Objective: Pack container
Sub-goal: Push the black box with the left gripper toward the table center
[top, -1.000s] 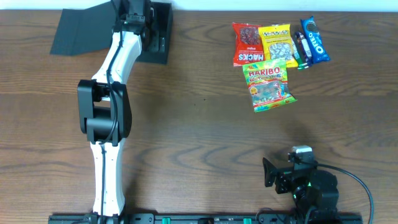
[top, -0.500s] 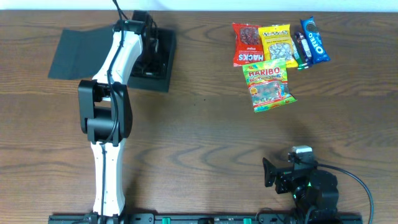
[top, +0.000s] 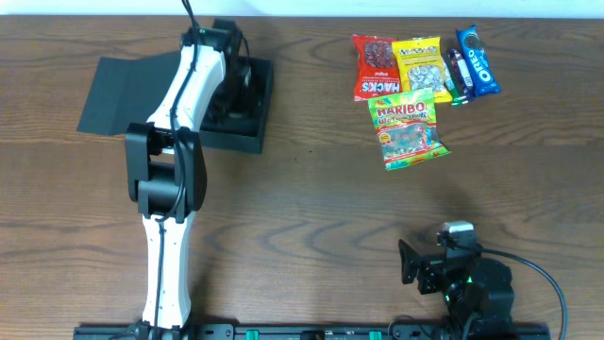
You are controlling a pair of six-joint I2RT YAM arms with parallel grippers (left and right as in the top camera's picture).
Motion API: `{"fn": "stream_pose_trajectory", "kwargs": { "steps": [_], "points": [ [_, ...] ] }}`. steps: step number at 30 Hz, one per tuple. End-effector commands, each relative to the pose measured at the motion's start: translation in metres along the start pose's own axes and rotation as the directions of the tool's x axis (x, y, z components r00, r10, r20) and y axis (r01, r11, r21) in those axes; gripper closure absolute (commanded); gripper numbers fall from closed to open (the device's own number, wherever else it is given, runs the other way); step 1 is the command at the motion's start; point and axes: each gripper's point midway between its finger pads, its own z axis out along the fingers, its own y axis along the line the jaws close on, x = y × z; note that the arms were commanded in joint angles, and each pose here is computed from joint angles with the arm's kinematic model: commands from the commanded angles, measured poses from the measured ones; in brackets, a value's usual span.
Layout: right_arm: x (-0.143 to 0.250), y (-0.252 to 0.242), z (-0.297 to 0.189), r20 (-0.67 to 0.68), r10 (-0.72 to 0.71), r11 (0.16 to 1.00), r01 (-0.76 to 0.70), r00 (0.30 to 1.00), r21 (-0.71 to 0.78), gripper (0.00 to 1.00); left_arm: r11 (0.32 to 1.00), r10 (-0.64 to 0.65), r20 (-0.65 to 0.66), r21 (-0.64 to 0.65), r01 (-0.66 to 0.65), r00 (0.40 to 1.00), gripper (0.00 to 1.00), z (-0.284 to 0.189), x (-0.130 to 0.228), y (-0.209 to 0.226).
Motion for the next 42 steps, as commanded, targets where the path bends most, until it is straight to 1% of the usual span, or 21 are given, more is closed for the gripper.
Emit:
{"fn": "stream_pose_trajectory", "kwargs": {
  "steps": [1, 2, 4, 9, 11, 14, 19, 21, 22, 23, 24, 25, 27, 30, 31, 32, 35, 39, 42],
  "points": [
    [0.002, 0.000, 0.001, -0.005, -0.002, 1.000, 0.002, 1.000, -0.001, 0.01, 1.000, 0.008, 0.219, 0.002, -0.009, 0.976, 0.05, -0.060, -0.045, -0.002],
    [0.002, 0.000, 0.001, -0.005, -0.002, 1.000, 0.002, 1.000, -0.001, 0.01, 1.000, 0.017, 0.259, 0.005, -0.019, 0.966, 0.04, -0.070, -0.053, -0.007],
    [0.002, 0.000, 0.001, -0.005, -0.002, 1.000, 0.002, 1.000, -0.001, 0.01, 0.999, 0.039, 0.292, 0.006, -0.042, 0.956, 0.05, -0.080, -0.059, -0.018],
    [0.002, 0.000, 0.001, -0.005, -0.002, 1.000, 0.002, 1.000, -0.001, 0.01, 0.989, 0.146, 0.236, -0.007, -0.149, 0.961, 0.04, -0.063, -0.046, -0.055],
    [0.002, 0.000, 0.001, -0.005, -0.002, 1.000, 0.002, 1.000, -0.001, 0.01, 0.984, 0.176, 0.218, -0.050, -0.169, 0.960, 0.05, -0.051, -0.043, -0.064],
    [0.002, 0.000, 0.001, -0.005, -0.002, 1.000, 0.002, 1.000, -0.001, 0.01, 0.984, 0.168, 0.194, -0.093, -0.152, 0.967, 0.05, -0.035, -0.038, -0.066],
    [0.002, 0.000, 0.001, -0.005, -0.002, 1.000, 0.002, 1.000, -0.001, 0.01, 0.986, 0.151, 0.127, -0.095, -0.140, 0.980, 0.05, -0.009, -0.023, -0.060],
    [0.002, 0.000, 0.001, -0.005, -0.002, 1.000, 0.002, 1.000, -0.001, 0.01, 0.985, 0.151, 0.104, -0.096, -0.141, 0.983, 0.01, -0.001, -0.017, -0.058],
    [0.002, 0.000, 0.001, -0.005, -0.002, 1.000, 0.002, 1.000, -0.001, 0.01, 0.985, 0.151, 0.094, -0.096, -0.142, 0.984, 0.09, 0.002, -0.015, -0.058],
    [0.002, 0.000, 0.001, -0.005, -0.002, 1.000, 0.002, 1.000, -0.001, 0.01, 0.985, 0.154, 0.087, -0.096, -0.145, 0.984, 0.21, 0.004, -0.013, -0.058],
    [0.002, 0.000, 0.001, -0.005, -0.002, 1.000, 0.002, 1.000, -0.001, 0.01, 0.984, 0.161, 0.080, -0.094, -0.153, 0.984, 0.38, 0.005, -0.011, -0.060],
    [0.002, 0.000, 0.001, -0.005, -0.002, 1.000, 0.002, 1.000, -0.001, 0.01, 0.983, 0.165, 0.078, -0.095, -0.157, 0.983, 0.59, 0.005, -0.010, -0.062],
    [0.002, 0.000, 0.001, -0.005, -0.002, 1.000, 0.002, 1.000, -0.001, 0.01, 0.982, 0.170, 0.074, -0.094, -0.162, 0.983, 0.73, 0.005, -0.009, -0.064],
    [0.002, 0.000, 0.001, -0.005, -0.002, 1.000, 0.002, 1.000, -0.001, 0.01, 0.981, 0.176, 0.072, -0.094, -0.169, 0.982, 0.88, 0.005, -0.008, -0.067],
    [0.002, 0.000, 0.001, -0.005, -0.002, 1.000, 0.002, 1.000, -0.001, 0.01, 0.981, 0.177, 0.072, -0.093, -0.170, 0.982, 0.92, 0.005, -0.008, -0.068],
    [0.002, 0.000, 0.001, -0.005, -0.002, 1.000, 0.002, 1.000, -0.001, 0.01, 0.981, 0.177, 0.071, -0.093, -0.170, 0.982, 0.94, 0.005, -0.007, -0.068],
    [0.002, 0.000, 0.001, -0.005, -0.002, 1.000, 0.002, 1.000, -0.001, 0.01, 0.982, 0.174, 0.068, -0.091, -0.168, 0.982, 0.94, 0.005, -0.007, -0.068],
    [0.002, 0.000, 0.001, -0.005, -0.002, 1.000, 0.002, 1.000, -0.001, 0.01, 0.983, 0.182, 0.032, -0.026, -0.182, 0.983, 0.94, 0.007, 0.004, -0.077],
    [0.002, 0.000, 0.001, -0.005, -0.002, 1.000, 0.002, 1.000, -0.001, 0.01, 0.954, 0.301, 0.004, -0.003, -0.301, 0.954, 0.94, 0.007, 0.011, -0.080]
  ]
}}
